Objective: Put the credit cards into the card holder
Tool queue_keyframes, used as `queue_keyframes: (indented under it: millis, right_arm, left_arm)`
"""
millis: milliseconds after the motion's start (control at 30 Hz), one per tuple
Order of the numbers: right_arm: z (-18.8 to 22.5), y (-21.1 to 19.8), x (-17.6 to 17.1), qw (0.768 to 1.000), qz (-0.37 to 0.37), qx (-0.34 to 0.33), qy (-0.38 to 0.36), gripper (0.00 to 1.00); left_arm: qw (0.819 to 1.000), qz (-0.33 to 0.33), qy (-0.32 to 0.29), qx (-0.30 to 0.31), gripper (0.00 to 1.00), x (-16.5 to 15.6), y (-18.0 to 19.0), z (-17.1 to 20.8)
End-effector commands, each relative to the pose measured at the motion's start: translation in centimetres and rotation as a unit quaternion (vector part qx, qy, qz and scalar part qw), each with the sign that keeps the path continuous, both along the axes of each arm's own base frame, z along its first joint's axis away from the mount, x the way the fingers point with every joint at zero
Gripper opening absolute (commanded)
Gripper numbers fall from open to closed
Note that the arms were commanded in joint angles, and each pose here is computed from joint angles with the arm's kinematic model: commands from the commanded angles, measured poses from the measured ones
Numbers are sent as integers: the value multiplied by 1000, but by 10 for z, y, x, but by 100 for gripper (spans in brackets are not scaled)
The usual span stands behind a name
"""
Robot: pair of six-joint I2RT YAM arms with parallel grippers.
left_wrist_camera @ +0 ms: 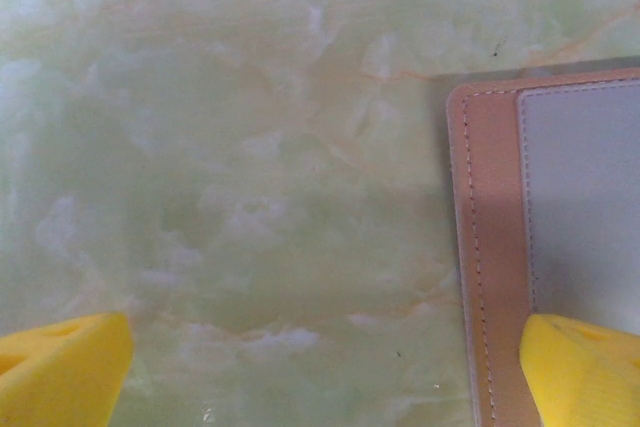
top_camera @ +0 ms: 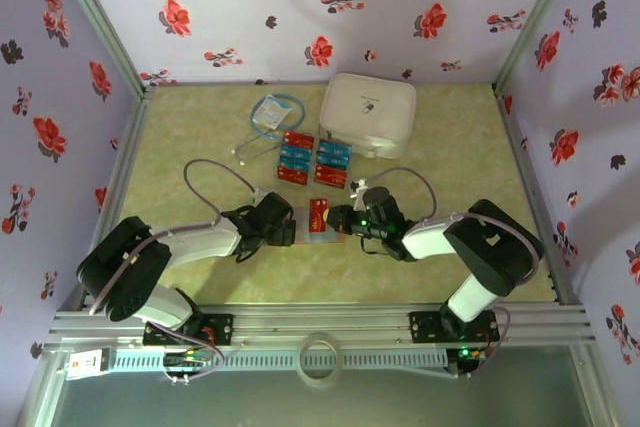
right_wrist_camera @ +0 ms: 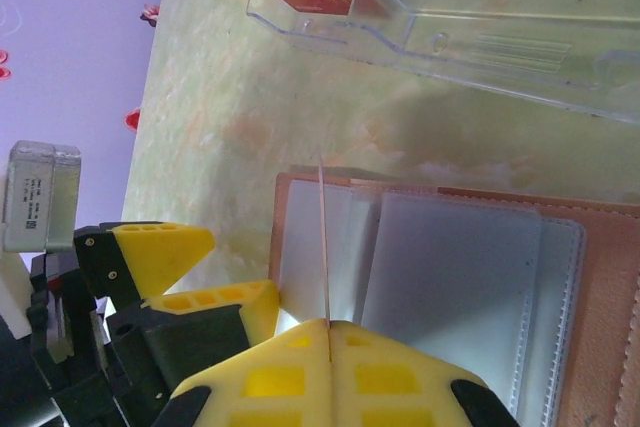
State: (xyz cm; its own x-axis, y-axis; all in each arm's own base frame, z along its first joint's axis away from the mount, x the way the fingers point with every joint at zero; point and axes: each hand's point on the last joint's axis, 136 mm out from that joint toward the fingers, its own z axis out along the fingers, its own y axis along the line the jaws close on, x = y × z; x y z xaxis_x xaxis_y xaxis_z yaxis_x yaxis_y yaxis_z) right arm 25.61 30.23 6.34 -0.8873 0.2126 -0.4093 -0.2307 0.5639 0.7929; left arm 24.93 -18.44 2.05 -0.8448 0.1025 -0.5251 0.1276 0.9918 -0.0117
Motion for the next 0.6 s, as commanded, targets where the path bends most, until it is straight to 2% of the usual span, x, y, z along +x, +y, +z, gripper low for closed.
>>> queue_keyframes:
  millis: [0, 567]
  right_arm:
    - [3, 5, 0, 1000, -1, 17, -5, 0]
    - [-12, 4, -5, 1000, -2, 15, 9, 0]
  left_arm:
    - [999, 1, 20, 35, 100, -14, 16, -12]
    - [999, -1, 18, 34, 100, -14, 16, -11]
